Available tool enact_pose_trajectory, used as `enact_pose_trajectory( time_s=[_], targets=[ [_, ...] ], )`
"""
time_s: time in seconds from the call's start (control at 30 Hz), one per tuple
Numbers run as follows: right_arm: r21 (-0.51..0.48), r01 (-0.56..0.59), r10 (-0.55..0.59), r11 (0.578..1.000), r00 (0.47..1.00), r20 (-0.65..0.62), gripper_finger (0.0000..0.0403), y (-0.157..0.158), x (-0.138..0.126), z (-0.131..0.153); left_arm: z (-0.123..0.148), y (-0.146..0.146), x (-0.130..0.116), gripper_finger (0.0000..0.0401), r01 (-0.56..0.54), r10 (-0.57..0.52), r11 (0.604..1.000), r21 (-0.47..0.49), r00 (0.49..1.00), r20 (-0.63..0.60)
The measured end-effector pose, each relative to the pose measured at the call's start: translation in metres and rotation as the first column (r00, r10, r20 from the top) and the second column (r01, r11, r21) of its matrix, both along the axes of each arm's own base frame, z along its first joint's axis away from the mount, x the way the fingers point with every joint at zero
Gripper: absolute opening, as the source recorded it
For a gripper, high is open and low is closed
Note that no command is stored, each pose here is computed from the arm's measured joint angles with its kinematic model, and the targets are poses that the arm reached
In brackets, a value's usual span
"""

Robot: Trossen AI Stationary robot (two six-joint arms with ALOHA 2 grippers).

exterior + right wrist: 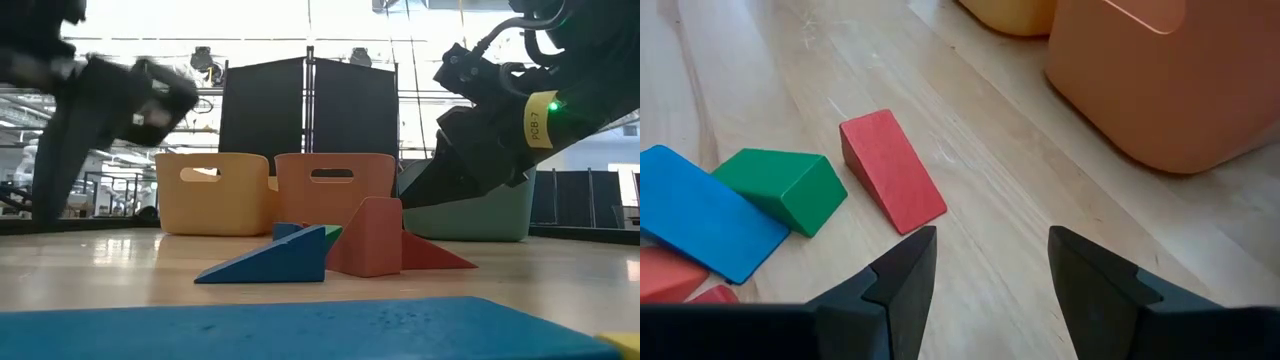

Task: Sort blocks by size
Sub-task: Put the blue rectangle block into the orange bin

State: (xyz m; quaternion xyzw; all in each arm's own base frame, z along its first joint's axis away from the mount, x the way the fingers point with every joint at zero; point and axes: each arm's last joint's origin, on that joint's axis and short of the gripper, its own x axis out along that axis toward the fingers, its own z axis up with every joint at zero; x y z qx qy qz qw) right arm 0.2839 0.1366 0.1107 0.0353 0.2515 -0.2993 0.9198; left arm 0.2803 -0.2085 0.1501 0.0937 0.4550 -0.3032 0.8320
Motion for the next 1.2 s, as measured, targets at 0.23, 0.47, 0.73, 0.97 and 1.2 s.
enact_pose_trajectory(
  time_s=[0.23, 0.47, 0.73, 0.97, 1.2],
  targets=[
    [0.003, 0.004, -0.004, 1.0, 1.0, 0.002, 0.018, -0.001, 0.001, 0.0, -0.027, -0.004, 0.004, 0.0253, 0.014, -0.013, 1.0, 0.022, 0.998, -0.058],
    [0.006, 0.006, -0.006, 1.0, 1.0, 0.002, 0.018, -0.002, 0.001, 0.0, -0.032, -0.003, 0.005, 0.0195, -0.007, 0.01, 0.999, 0.052, 0.999, -0.052],
    [0.005, 0.005, -0.005, 1.0, 1.0, 0.001, 0.018, -0.002, 0.001, 0.0, -0.033, -0.002, 0.006, 0.0089, -0.018, 0.021, 0.998, 0.06, 0.999, -0.046],
    [0.005, 0.005, -0.005, 1.0, 1.0, 0.001, 0.018, -0.002, 0.001, 0.0, -0.032, 0.002, 0.009, 0.0103, -0.026, 0.029, 0.998, 0.059, 0.999, -0.045],
    [0.005, 0.005, -0.005, 1.0, 1.0, 0.001, 0.018, -0.002, 0.001, 0.0, -0.024, 0.013, 0.013, 0.01, -0.036, 0.039, 0.998, 0.057, 0.998, -0.046]
  ],
)
